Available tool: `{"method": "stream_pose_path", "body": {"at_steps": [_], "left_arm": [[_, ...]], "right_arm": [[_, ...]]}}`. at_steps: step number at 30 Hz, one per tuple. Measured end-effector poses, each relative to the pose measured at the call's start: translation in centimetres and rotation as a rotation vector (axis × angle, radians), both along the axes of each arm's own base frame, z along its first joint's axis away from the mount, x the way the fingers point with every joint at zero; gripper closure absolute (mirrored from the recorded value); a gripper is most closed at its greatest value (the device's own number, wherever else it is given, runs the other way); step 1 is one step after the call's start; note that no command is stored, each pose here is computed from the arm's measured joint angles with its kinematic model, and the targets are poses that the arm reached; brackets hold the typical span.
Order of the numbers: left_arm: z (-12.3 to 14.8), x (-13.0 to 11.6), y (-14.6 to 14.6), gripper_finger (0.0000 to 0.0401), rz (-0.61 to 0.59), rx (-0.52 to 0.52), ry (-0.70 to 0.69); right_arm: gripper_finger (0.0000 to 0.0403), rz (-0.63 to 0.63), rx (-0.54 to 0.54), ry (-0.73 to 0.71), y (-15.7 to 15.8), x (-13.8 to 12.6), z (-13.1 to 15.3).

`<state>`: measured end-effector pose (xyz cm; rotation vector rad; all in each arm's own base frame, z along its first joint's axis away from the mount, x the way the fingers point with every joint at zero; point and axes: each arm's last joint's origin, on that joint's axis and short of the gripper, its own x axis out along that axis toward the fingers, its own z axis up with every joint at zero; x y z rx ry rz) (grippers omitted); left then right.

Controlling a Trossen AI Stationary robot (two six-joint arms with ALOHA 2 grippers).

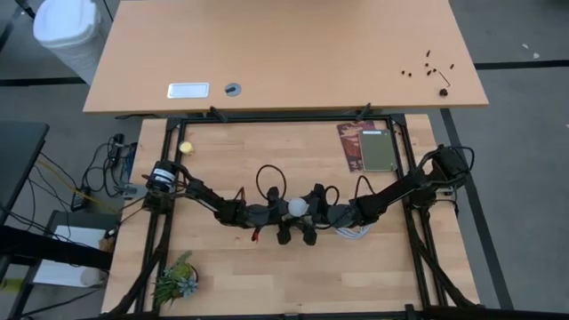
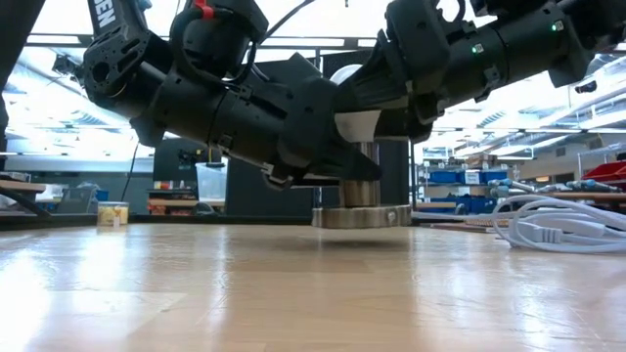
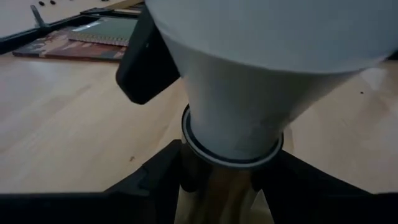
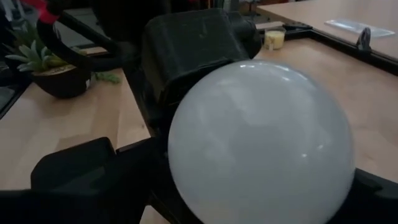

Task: Screw lightbulb
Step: Insert the lightbulb into the lamp

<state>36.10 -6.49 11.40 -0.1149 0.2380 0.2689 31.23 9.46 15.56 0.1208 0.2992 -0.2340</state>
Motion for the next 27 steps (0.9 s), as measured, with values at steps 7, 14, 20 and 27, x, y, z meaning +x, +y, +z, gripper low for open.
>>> {"method": "stream_pose_path", "body": {"at_steps": [7, 14, 20, 27], "left_arm": [[-0.23, -0.09, -0.08, 0.0208, 0.009, -0.018, 0.018], [-0.28, -0.13, -0.15, 0.0208, 0.010, -0.004, 0.027], [-0.39, -0.22, -0.32, 0.0208, 0.005, -0.003, 0.037], [-0.56, -0.30, -0.37, 0.0208, 0.000, -0.024, 0.047]], "right_arm": [[0.0050, -0.011, -0.007, 0.007, -0.04, -0.04, -0.07], [0.0050, -0.023, 0.004, -0.001, -0.08, -0.06, -0.10], [0.0050, -0.044, 0.069, 0.027, 0.02, -0.26, -0.51], [0.0055, -0.011, 0.085, 0.056, 0.08, -0.34, -0.76]]}}
